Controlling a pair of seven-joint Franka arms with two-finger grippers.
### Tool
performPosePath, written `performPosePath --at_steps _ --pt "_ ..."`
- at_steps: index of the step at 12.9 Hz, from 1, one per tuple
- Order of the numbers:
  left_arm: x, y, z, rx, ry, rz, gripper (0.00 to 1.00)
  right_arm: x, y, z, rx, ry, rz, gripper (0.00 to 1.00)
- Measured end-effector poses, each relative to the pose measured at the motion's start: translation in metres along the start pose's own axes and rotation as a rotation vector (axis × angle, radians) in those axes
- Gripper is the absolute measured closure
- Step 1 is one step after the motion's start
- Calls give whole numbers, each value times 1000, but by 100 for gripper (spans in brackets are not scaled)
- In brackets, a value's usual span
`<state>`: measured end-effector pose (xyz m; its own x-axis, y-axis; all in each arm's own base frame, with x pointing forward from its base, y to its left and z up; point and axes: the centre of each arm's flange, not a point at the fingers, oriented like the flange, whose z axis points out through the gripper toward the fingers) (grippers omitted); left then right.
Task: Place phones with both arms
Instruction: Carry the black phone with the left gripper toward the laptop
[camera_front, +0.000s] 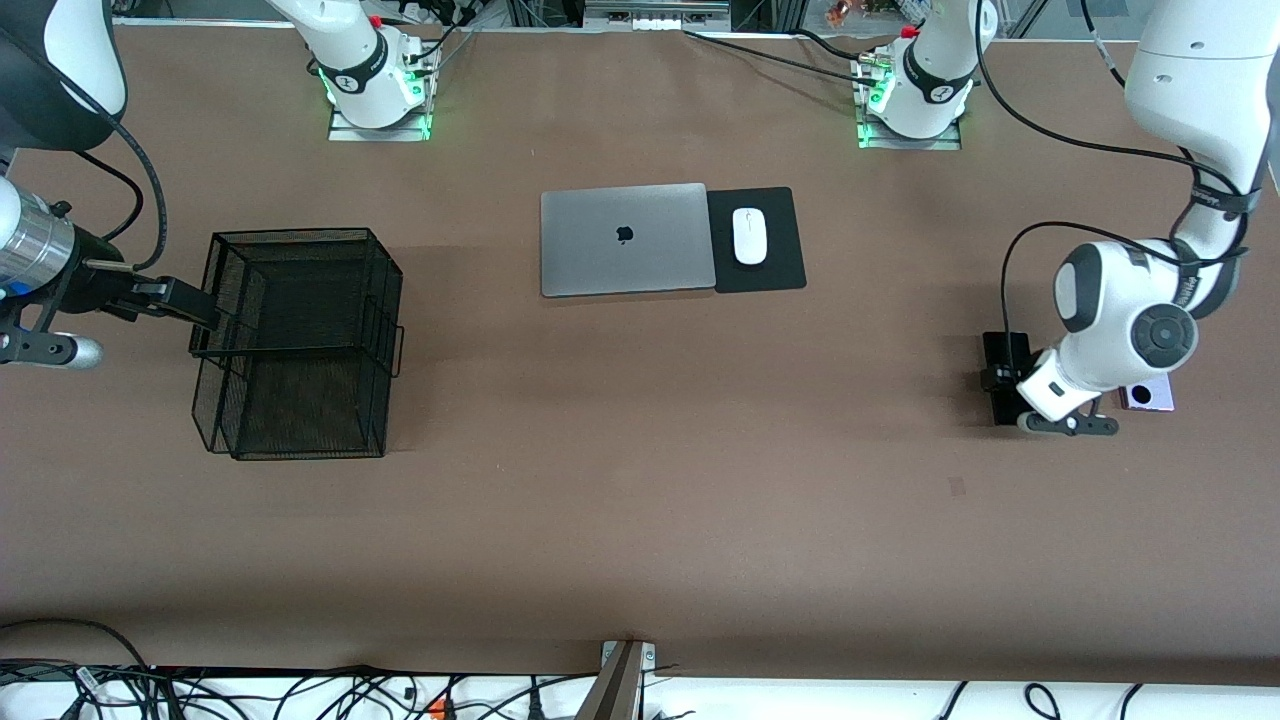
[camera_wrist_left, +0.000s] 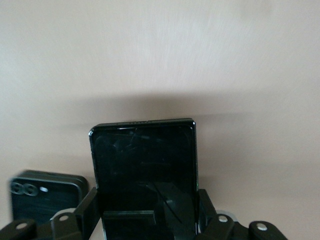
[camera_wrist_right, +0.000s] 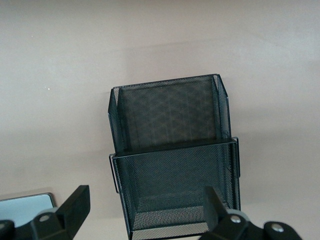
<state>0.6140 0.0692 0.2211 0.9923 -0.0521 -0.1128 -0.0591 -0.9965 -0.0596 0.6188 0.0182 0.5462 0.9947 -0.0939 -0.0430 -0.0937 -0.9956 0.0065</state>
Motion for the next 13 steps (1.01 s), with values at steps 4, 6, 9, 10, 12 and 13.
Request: performPosePath --at_steps 4,6,9,10,12,13 --pt "33 68 -23 13 29 -6 19 -1 0 8 -1 -17 -85 0" --pt "44 115 -19 11 37 -1 19 -1 0 10 -2 -22 -92 0" --pt "53 187 -29 -55 50 14 19 -1 0 11 -2 -23 -94 0" --pt "53 214 -33 -84 51 20 19 -1 0 11 -2 -23 -94 0" --pt "47 280 -41 -121 55 3 19 -1 0 11 -2 -23 -94 0" --pt "42 317 -43 -125 60 -17 19 -1 0 11 -2 -23 -94 0"
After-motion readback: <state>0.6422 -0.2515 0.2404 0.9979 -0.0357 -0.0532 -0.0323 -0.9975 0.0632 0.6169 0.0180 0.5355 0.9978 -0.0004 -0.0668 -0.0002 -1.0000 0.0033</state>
